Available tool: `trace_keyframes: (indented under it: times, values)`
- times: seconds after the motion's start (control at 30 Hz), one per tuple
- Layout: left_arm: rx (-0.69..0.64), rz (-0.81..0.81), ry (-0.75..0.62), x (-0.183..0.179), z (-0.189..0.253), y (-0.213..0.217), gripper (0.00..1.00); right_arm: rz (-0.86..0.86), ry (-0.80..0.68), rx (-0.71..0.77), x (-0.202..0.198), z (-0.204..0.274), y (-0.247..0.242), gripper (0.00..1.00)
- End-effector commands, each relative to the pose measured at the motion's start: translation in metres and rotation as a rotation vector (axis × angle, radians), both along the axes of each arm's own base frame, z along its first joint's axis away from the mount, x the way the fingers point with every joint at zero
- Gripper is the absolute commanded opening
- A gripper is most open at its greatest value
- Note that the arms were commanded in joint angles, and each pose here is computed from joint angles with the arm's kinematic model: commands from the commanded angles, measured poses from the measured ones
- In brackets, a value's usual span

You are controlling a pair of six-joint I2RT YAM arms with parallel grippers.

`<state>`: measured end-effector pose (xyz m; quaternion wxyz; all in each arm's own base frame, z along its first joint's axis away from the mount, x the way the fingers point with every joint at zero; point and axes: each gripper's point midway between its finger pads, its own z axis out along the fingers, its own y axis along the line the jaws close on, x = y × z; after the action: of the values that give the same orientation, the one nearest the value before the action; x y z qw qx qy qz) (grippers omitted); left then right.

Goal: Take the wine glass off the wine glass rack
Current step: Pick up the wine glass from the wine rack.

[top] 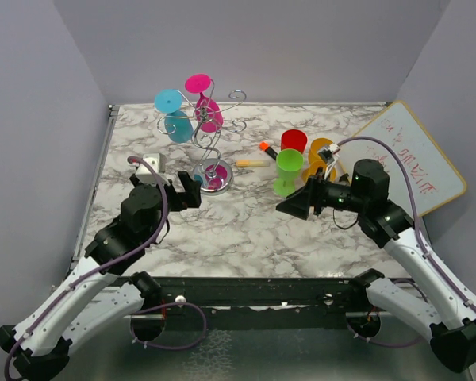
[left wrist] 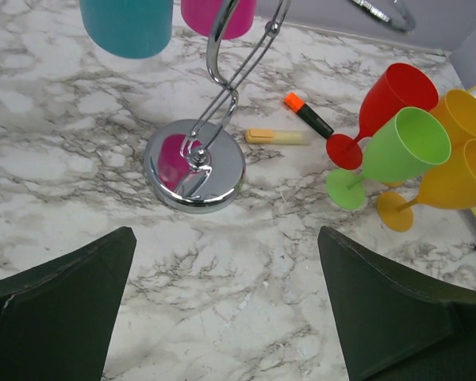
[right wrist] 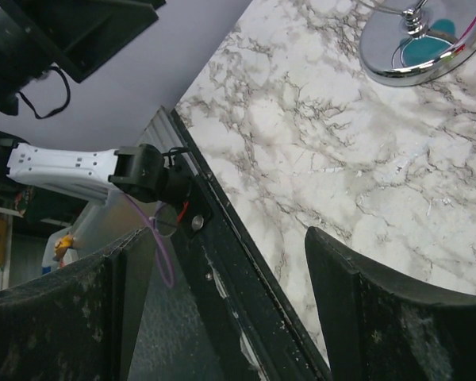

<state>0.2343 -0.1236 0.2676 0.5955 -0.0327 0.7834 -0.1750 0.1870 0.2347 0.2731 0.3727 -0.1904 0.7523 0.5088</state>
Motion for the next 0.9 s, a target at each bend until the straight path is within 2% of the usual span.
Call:
trace_keyframes:
  times: [0.0,0.17,0.3,0.53,0.7,0.87]
  values:
    - [0.151,0.021,-0.030,0.004,0.029,0.020,0.99,0.040,0.035,-0.024,-0.006,-0.009,0.002,0.82]
    - [0.185,0.016,-0.046,0.007,0.041,0.024,0.99,0.009,0.010,-0.099,0.004,-0.007,-0.003,0.82]
    - [0.200,-0.015,-0.035,0.017,0.054,0.016,0.99,0.000,0.007,-0.100,0.006,-0.004,-0.003,0.82]
    - [0.263,0.099,0.026,0.046,0.059,0.057,0.99,-0.062,-0.001,-0.127,0.013,-0.006,-0.010,0.82]
    - [0.173,0.142,0.017,0.068,0.071,0.084,0.99,-0.078,0.005,-0.157,0.015,-0.007,-0.013,0.82]
    - [0.173,0.176,0.046,0.079,0.064,0.109,0.99,-0.093,0.005,-0.161,0.013,-0.008,-0.016,0.82]
